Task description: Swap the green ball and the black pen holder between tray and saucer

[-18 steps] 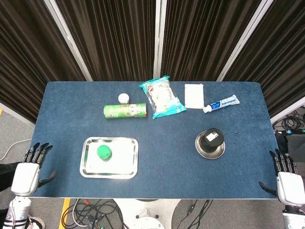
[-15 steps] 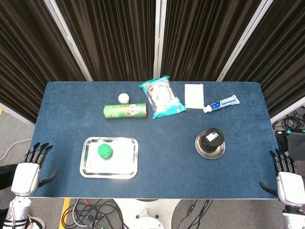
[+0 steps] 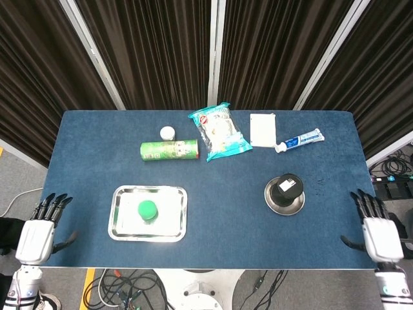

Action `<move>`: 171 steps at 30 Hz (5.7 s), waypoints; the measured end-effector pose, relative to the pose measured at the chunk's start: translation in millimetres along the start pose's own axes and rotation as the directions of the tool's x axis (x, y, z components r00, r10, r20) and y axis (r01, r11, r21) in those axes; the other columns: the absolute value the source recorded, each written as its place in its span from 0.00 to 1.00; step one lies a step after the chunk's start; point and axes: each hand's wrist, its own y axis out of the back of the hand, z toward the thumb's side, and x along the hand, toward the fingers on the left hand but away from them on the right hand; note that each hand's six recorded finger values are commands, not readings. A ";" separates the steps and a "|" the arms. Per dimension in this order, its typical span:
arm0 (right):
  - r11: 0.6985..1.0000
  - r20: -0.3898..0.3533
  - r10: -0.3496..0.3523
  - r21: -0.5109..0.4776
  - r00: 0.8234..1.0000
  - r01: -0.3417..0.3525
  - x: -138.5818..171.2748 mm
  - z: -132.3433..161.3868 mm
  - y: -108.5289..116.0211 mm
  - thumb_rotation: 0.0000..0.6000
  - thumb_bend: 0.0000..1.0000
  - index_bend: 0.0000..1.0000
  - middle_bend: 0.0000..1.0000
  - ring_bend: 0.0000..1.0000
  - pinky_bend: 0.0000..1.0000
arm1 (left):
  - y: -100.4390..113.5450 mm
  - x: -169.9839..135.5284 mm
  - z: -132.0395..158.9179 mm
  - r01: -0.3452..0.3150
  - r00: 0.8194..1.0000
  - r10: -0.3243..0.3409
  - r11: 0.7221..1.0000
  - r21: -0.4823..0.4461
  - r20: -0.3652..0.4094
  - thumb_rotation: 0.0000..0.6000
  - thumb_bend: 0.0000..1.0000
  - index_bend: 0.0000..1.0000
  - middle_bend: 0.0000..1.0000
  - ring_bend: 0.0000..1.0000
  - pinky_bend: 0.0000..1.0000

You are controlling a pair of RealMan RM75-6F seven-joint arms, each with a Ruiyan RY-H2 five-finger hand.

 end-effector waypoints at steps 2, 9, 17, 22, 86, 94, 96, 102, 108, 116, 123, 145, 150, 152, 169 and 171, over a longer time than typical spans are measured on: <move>0.999 -0.039 0.034 0.012 0.999 -0.034 -18.4 13.7 3.7 1.00 0.01 0.00 0.00 0.00 0.00 | -0.8 -0.1 -0.8 0.000 1.000 0.000 1.000 0.001 -0.001 1.00 0.17 0.14 0.11 0.05 0.16; 0.989 -0.153 0.126 0.099 0.980 -0.112 -86.7 70.5 9.4 1.00 0.01 0.00 0.00 0.00 0.00 | -3.8 -0.9 -5.1 -0.003 1.000 0.003 1.000 -0.007 -0.008 1.00 0.17 0.14 0.11 0.05 0.16; 0.971 -0.209 0.219 0.138 0.953 -0.193 -123.4 121.6 -9.4 1.00 0.01 0.00 0.00 0.00 0.00 | -7.3 -2.3 -10.0 0.007 1.000 -0.007 1.000 -0.013 -0.012 1.00 0.17 0.14 0.11 0.05 0.16; 0.962 -0.195 0.253 0.154 0.948 -0.225 -130.6 129.1 -16.8 1.00 0.01 0.00 0.00 0.00 0.00 | -7.0 -2.9 -11.1 0.009 1.000 -0.009 1.000 -0.013 -0.010 1.00 0.17 0.14 0.11 0.05 0.16; 0.968 -0.446 0.250 0.104 0.860 -0.227 -184.6 317.1 -73.9 1.00 0.03 0.02 0.15 0.05 0.27 | -5.5 -6.3 -23.3 0.005 1.000 -0.005 1.000 -0.026 -0.027 1.00 0.17 0.15 0.11 0.05 0.16; 0.971 -0.458 0.235 0.067 0.858 -0.230 -180.3 308.7 -61.1 1.00 0.00 0.00 0.00 0.00 0.11 | -5.4 -3.0 -18.5 0.006 1.000 -0.006 1.000 -0.024 -0.011 1.00 0.17 0.15 0.11 0.05 0.16; 0.974 -0.460 0.219 0.052 0.860 -0.220 -178.0 305.1 -54.4 1.00 0.00 0.00 0.00 0.00 0.11 | -4.7 -0.5 -14.7 0.005 1.000 -0.005 1.000 -0.023 0.000 1.00 0.17 0.15 0.11 0.05 0.16; 0.990 -0.440 0.107 -0.036 0.891 -0.137 -166.8 269.1 -8.5 1.00 0.00 0.00 0.00 0.00 0.10 | -6.5 15.4 8.2 0.038 0.996 -0.037 0.999 -0.005 0.079 1.00 0.17 0.15 0.11 0.05 0.18; 0.996 -0.345 -0.038 -0.092 0.938 0.007 -147.3 192.1 56.1 1.00 0.00 0.00 0.01 0.00 0.10 | -17.1 40.1 43.1 0.108 0.977 -0.106 0.994 -0.002 0.183 1.00 0.17 0.15 0.11 0.05 0.20; 0.986 -0.201 -0.129 -0.132 0.971 0.104 -91.4 100.7 89.3 1.00 0.00 0.00 0.01 0.00 0.10 | -31.1 76.1 78.9 0.178 0.944 -0.170 0.984 -0.002 0.282 1.00 0.17 0.15 0.11 0.05 0.22; 0.980 -0.150 -0.144 -0.157 0.978 0.120 -46.7 71.6 77.3 1.00 0.00 0.00 0.01 0.00 0.10 | -53.8 89.4 94.4 0.282 0.914 -0.272 0.959 0.010 0.300 1.00 0.17 0.15 0.13 0.05 0.26; 0.974 -0.095 -0.136 -0.192 0.986 0.116 -35.0 46.3 62.1 1.00 0.00 0.00 0.01 0.00 0.10 | -101.1 103.0 134.3 0.362 0.849 -0.360 0.929 0.070 0.386 1.00 0.21 0.20 0.18 0.11 0.34; 0.973 -0.087 -0.139 -0.197 0.986 0.120 -35.3 41.8 62.7 1.00 0.00 0.00 0.01 0.00 0.10 | -105.2 110.5 137.8 0.352 0.849 -0.354 0.933 0.079 0.393 1.00 0.27 0.29 0.27 0.22 0.48; 0.973 -0.084 -0.138 -0.198 0.987 0.119 -35.6 40.2 62.2 1.00 0.00 0.00 0.01 0.00 0.10 | -106.5 112.8 140.1 0.349 0.848 -0.351 0.934 0.079 0.398 1.00 0.28 0.32 0.30 0.24 0.51; 0.969 -0.068 -0.152 -0.205 0.986 0.135 -34.8 33.0 64.5 1.00 0.00 0.00 0.01 0.00 0.10 | -100.3 116.0 150.8 0.321 0.846 -0.318 0.945 0.067 0.427 1.00 0.35 0.41 0.41 0.36 0.63; 0.969 -0.067 -0.154 -0.205 0.986 0.137 -35.3 32.6 65.4 1.00 0.00 0.00 0.01 0.00 0.10 | -94.1 111.4 158.7 0.315 0.839 -0.305 0.948 0.056 0.451 1.00 0.35 0.41 0.42 0.36 0.64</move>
